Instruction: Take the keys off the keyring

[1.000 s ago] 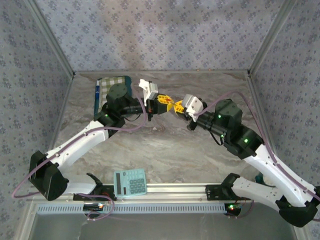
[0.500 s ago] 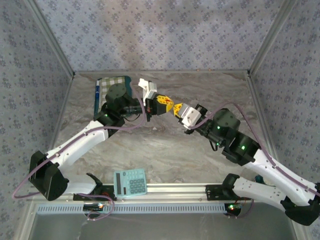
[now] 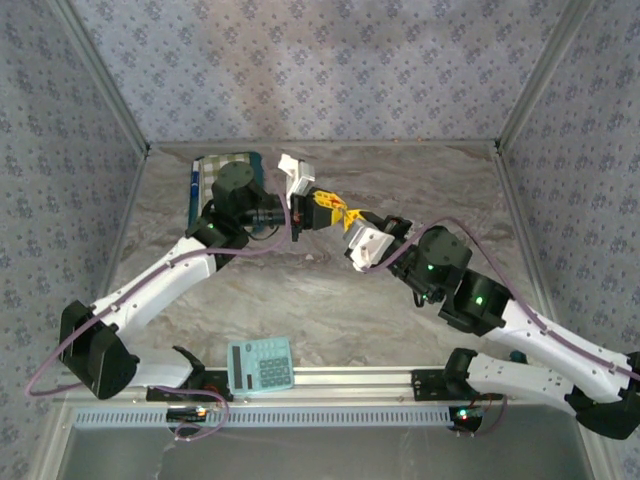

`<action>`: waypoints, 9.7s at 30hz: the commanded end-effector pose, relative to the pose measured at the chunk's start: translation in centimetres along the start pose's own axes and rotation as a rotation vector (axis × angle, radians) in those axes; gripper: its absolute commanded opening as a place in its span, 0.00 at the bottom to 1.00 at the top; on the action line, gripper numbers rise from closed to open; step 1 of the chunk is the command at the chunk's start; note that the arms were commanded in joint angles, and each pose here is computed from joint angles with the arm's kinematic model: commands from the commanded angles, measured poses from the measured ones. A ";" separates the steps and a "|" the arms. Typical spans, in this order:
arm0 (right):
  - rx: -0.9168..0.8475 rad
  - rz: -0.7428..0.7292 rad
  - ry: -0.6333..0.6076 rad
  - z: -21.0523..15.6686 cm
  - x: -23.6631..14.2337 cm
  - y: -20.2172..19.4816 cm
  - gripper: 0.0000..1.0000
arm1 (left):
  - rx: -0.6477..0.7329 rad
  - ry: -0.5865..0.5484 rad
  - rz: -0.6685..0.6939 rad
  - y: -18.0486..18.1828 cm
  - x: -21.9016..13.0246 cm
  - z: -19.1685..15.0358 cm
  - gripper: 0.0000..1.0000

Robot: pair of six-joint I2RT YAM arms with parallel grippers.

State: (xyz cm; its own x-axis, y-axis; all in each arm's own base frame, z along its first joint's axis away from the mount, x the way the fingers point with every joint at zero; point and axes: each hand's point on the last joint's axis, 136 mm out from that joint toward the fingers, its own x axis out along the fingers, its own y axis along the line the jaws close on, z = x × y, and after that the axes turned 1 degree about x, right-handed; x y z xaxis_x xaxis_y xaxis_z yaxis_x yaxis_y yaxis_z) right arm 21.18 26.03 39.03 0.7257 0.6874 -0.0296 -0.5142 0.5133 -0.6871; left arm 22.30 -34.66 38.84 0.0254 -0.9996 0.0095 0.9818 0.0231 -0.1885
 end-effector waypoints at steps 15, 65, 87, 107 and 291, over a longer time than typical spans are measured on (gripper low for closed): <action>-0.109 0.175 0.037 -1.9 2.1 4.9 0.00 | 0.162 0.008 -0.120 -4.5 0.4 1.5 0.00; -0.027 0.160 -0.109 1.5 0.8 1.6 0.00 | 0.149 0.156 -0.236 -8.2 2.2 -1.7 0.25; 0.066 0.022 -0.094 1.0 0.3 -3.1 0.00 | 0.162 0.195 -0.149 -7.1 1.3 -3.9 0.63; 0.243 0.200 -0.152 0.2 -2.5 -2.3 0.00 | 0.130 0.056 0.148 -3.2 -4.1 -1.3 0.64; 1.371 0.623 0.363 -8.2 5.6 2.7 0.00 | -0.019 -0.102 0.580 4.9 -7.1 -3.4 0.52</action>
State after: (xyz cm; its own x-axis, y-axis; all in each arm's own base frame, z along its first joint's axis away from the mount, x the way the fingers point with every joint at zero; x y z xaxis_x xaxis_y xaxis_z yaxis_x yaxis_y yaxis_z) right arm 29.58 26.24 30.28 0.2989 0.8654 -0.4021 -0.4822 0.5006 0.7189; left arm 27.27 -28.16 31.12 0.6272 -0.7705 -0.1141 0.7518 0.6371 -0.1699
